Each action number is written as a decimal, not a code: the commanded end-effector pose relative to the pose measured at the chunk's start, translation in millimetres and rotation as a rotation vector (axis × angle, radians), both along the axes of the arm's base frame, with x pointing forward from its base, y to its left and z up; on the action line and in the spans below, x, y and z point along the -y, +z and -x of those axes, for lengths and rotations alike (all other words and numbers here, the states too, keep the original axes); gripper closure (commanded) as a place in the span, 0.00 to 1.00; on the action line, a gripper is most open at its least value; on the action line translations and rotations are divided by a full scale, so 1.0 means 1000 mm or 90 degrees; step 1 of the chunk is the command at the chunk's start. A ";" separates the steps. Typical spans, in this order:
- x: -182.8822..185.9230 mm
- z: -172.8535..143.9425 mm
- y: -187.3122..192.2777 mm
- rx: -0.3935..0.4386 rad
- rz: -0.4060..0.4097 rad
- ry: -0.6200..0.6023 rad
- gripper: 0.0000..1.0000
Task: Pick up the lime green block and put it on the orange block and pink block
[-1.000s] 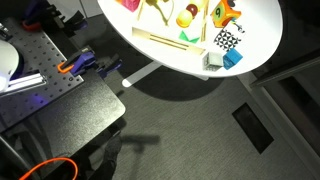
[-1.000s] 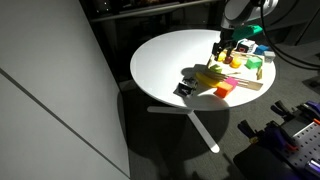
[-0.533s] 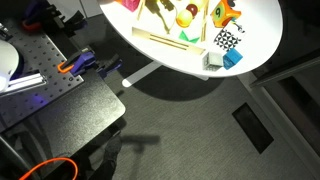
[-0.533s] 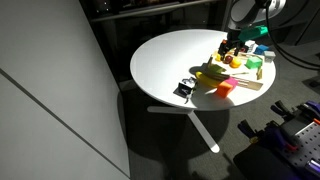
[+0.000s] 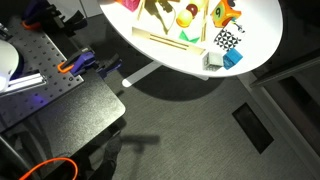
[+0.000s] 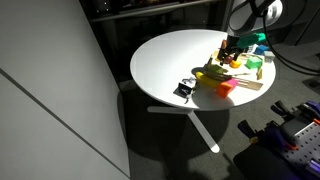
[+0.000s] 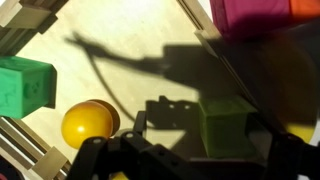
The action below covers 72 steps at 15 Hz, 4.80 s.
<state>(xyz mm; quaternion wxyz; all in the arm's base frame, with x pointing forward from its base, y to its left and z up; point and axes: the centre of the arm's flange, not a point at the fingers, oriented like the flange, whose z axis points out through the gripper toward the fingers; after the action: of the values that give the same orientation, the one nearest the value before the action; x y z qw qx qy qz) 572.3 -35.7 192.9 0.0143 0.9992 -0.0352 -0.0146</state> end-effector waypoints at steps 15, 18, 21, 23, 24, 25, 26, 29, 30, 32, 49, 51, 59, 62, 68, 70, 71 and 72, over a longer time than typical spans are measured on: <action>-0.028 -0.017 -0.023 0.020 0.008 0.006 0.00; -0.029 -0.019 -0.027 0.019 0.007 0.009 0.00; -0.030 -0.021 -0.032 0.018 0.006 0.011 0.00; -0.031 -0.022 -0.035 0.016 0.006 0.012 0.00; -0.031 -0.022 -0.037 0.015 0.007 0.012 0.00; -0.032 -0.023 -0.037 0.016 0.007 0.013 0.00; -0.033 -0.024 -0.037 0.016 0.007 0.014 0.00; -0.034 -0.026 -0.037 0.018 0.009 0.015 0.00; -0.034 -0.026 -0.037 0.019 0.009 0.015 0.00; -0.035 -0.027 -0.037 0.020 0.008 0.016 0.00; -0.027 -0.033 -0.042 0.019 0.013 -0.003 0.60; -0.027 -0.034 -0.038 0.020 0.013 -0.007 0.67; -0.034 -0.029 -0.006 0.033 0.030 -0.032 0.69; -0.043 -0.026 0.010 0.043 0.032 -0.034 0.69; -0.064 -0.011 0.045 0.052 0.033 -0.015 0.69; -0.069 -0.004 0.055 0.038 0.030 -0.003 0.69; -0.071 0.000 0.058 0.029 0.027 0.000 0.69; -0.073 0.003 0.061 0.016 0.024 0.003 0.69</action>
<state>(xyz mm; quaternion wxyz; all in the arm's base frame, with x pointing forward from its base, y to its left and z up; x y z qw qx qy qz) 588.2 31.6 232.7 0.0296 0.9987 -0.0383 0.0162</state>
